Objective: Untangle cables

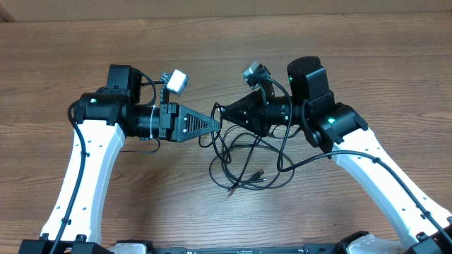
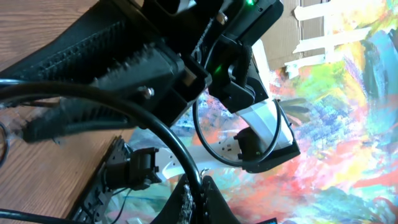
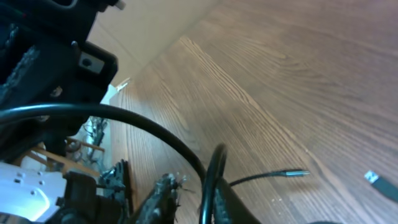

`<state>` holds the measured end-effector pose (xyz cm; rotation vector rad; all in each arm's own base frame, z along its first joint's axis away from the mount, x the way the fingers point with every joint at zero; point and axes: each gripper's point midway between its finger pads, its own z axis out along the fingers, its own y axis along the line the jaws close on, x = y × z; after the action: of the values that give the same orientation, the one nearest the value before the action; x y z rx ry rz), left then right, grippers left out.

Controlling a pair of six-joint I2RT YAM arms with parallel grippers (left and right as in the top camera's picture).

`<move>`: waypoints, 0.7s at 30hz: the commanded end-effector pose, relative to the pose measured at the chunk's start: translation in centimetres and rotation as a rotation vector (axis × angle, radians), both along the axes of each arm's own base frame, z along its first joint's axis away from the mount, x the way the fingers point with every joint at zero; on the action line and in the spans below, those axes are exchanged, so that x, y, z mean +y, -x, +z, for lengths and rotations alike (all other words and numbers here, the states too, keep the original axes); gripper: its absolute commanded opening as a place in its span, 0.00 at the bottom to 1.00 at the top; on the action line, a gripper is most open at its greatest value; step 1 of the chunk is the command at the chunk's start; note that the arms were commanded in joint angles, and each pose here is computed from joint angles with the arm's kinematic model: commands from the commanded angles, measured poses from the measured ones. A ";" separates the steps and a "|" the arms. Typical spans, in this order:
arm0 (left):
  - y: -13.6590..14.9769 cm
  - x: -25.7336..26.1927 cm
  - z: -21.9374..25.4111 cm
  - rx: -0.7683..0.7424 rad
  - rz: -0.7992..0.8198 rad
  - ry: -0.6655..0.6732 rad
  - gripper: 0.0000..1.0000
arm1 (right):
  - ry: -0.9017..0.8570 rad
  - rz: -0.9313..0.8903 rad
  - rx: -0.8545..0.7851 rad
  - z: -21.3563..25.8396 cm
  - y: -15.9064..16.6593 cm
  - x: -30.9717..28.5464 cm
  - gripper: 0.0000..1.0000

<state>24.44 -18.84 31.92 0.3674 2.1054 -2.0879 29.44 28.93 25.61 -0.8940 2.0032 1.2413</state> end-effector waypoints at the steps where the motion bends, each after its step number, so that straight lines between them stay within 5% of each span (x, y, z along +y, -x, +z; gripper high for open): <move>1: 0.4 -0.2 0.6 0.018 -0.012 0.025 0.05 | -0.008 0.054 -0.020 0.1 1.1 1.1 0.24; 12: 0.4 -0.2 0.6 0.028 -0.012 0.024 0.05 | 0.136 -0.150 -0.132 -1.4 -2.0 1.2 0.25; 21: 0.4 -0.2 0.6 0.035 -0.012 0.024 0.04 | 0.118 -0.116 -0.112 -2.6 -2.5 2.3 0.29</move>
<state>24.43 -18.84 31.92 0.3435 2.1205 -2.1012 31.87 30.81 23.82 -0.8648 2.0076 0.9870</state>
